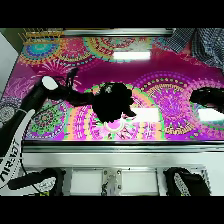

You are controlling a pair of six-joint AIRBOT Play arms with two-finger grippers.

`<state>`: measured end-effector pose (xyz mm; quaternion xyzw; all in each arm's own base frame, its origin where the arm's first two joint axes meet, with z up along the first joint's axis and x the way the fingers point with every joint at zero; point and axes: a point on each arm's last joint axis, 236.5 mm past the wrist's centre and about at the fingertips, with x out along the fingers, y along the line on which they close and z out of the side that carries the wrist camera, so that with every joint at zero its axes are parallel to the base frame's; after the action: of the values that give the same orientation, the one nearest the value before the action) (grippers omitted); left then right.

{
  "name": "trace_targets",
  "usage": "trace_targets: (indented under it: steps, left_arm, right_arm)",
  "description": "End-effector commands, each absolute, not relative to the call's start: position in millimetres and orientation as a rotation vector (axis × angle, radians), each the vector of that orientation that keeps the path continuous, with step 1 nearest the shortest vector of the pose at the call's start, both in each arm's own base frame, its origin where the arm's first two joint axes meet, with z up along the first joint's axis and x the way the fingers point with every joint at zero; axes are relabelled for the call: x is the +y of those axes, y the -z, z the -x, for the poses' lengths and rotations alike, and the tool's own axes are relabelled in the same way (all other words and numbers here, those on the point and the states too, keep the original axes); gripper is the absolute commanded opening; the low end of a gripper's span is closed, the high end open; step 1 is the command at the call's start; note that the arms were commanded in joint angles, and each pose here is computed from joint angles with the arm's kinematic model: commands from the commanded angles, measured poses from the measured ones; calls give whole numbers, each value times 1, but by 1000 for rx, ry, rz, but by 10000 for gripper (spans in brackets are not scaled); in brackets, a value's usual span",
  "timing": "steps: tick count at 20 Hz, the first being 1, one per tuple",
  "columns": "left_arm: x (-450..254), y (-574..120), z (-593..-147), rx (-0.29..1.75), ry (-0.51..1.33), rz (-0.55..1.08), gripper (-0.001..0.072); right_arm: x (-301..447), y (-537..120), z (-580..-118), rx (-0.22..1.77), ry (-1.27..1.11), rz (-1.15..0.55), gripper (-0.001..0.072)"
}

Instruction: Fold the clothes and pants, and hang the long-sleeved shirts on hangers.

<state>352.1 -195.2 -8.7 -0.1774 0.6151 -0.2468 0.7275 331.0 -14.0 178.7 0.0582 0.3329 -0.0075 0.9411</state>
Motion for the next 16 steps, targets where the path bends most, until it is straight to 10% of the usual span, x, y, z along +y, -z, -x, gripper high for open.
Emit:
trace_targets:
  steps: [1,10,12,13,16]
  left_arm:
    - [-205,51,-320,1415,495,494,678]
    - [-265,80,-342,1445,553,469,640]
    - [-265,83,-343,1462,557,461,141]
    - [-265,83,-344,1462,559,457,13]
    - [-251,57,-358,1388,554,478,11]
  right_arm:
    - [-6,-174,-334,693,-11,-155,22]
    - [10,-148,-345,783,-61,-235,22]
    - [12,-130,-342,856,-67,-240,22]
    - [14,-121,-342,892,-77,-235,22]
    - [36,-92,-347,986,-143,-196,22]
